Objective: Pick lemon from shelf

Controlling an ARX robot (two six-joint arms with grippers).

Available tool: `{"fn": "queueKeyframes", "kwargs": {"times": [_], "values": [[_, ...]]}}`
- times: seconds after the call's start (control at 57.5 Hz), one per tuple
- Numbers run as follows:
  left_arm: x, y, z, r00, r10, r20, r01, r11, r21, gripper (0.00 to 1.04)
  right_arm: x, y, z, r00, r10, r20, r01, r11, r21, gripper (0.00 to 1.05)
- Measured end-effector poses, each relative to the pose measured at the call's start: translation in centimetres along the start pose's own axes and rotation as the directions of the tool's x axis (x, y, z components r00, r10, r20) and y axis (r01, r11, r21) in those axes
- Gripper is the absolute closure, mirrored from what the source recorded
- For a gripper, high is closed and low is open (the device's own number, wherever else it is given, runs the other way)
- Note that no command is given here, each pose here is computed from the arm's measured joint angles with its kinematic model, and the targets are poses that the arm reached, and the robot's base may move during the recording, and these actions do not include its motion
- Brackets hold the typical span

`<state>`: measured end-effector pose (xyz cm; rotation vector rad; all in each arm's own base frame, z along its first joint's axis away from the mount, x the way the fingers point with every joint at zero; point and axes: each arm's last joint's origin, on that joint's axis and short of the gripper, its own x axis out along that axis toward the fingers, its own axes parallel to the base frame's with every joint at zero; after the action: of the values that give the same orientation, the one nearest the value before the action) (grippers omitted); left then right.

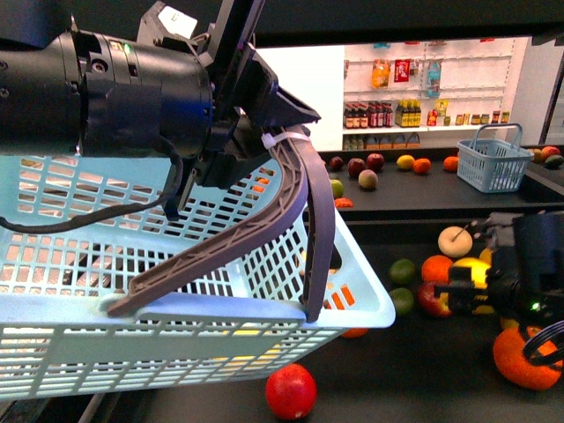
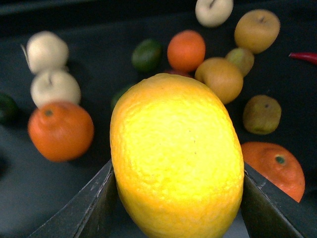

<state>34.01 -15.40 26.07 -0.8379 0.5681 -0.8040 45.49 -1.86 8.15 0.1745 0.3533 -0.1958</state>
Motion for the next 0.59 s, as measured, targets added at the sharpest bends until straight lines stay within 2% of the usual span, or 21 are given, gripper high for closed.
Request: {"fn": "queueKeyframes", "kwargs": {"times": [0.087,0.157,0.278,0.383,0.487,0.591], "values": [[0.0,0.0,0.0,1.000,0.000,0.000,0.000,1.000,0.000,0.94,-3.3,0.3,2.8,0.997,0.045,0.068,-0.053,0.992,0.116,0.43],[0.0,0.0,0.0,1.000,0.000,0.000,0.000,1.000,0.000,0.94,-5.9,1.0,4.4,0.985,0.123,0.120,-0.144,0.972,0.185,0.43],[0.0,0.0,0.0,1.000,0.000,0.000,0.000,1.000,0.000,0.94,-9.8,3.1,6.3,0.915,0.346,0.210,-0.393,0.883,0.256,0.43],[0.0,0.0,0.0,1.000,0.000,0.000,0.000,1.000,0.000,0.94,-11.0,5.0,6.0,0.839,0.505,0.203,-0.544,0.791,0.282,0.43],[0.0,0.0,0.0,1.000,0.000,0.000,0.000,1.000,0.000,0.94,-11.6,6.5,4.7,0.780,0.607,0.155,-0.619,0.709,0.339,0.43],[0.0,0.0,0.0,1.000,0.000,0.001,0.000,1.000,0.000,0.94,-12.2,7.8,4.1,0.733,0.667,0.135,-0.666,0.661,0.345,0.44]]}}
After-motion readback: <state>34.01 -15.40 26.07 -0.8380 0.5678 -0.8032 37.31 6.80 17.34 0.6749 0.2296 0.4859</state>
